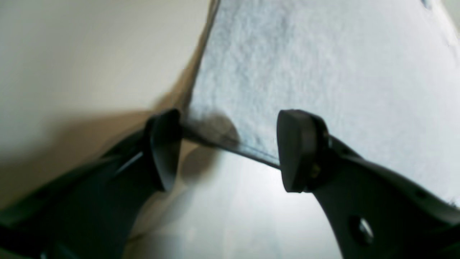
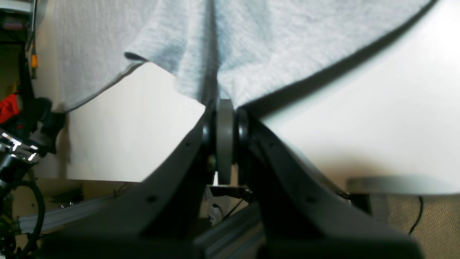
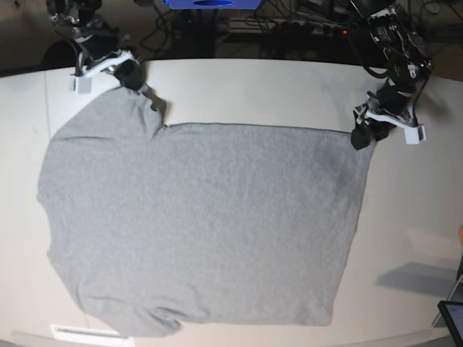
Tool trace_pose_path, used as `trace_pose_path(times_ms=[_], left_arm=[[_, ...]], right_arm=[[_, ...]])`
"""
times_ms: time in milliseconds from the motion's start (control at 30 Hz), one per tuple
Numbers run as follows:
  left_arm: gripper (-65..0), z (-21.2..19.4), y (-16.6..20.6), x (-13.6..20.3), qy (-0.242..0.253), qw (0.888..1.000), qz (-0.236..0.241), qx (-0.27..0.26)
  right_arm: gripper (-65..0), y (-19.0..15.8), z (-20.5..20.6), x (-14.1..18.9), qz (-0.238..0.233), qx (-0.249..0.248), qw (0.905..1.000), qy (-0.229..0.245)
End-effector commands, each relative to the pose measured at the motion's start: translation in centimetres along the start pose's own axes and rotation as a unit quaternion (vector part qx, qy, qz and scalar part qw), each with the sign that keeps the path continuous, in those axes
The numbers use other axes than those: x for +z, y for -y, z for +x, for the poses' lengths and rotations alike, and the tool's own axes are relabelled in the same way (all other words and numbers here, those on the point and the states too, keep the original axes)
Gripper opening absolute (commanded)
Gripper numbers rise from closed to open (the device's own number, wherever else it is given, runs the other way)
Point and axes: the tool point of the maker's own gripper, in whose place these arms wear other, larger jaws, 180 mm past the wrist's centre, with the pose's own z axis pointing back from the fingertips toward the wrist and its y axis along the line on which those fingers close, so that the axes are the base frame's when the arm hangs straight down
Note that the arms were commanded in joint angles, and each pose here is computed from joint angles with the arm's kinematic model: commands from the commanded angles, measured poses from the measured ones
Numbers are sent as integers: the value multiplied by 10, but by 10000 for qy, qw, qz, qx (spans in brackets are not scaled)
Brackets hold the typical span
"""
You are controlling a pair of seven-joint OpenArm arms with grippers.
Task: Fold the T-shirt properly
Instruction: 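Move the left gripper to the shirt's other shoulder corner and grasp it, then drag the held shoulder edge with the right gripper across the shirt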
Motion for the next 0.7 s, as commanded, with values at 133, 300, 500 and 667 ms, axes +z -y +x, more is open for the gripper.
trace_pose_path(times_ms=[133, 300, 500, 667], left_arm=[[-240, 15, -2, -1, 112, 9999, 74, -80], [-240, 18, 0, -2, 150, 9998, 48, -81], [-242, 4, 6, -18, -76, 9999, -93, 42], [-247, -3, 18, -28, -216, 9994, -260, 21]], right_arm=[[-649, -4, 5, 2, 90, 33, 9999, 87], [-649, -4, 5, 2, 90, 33, 9999, 87], [-649, -5, 5, 2, 94, 36, 9999, 92], [-649, -4, 6, 2, 84, 38, 9999, 104]])
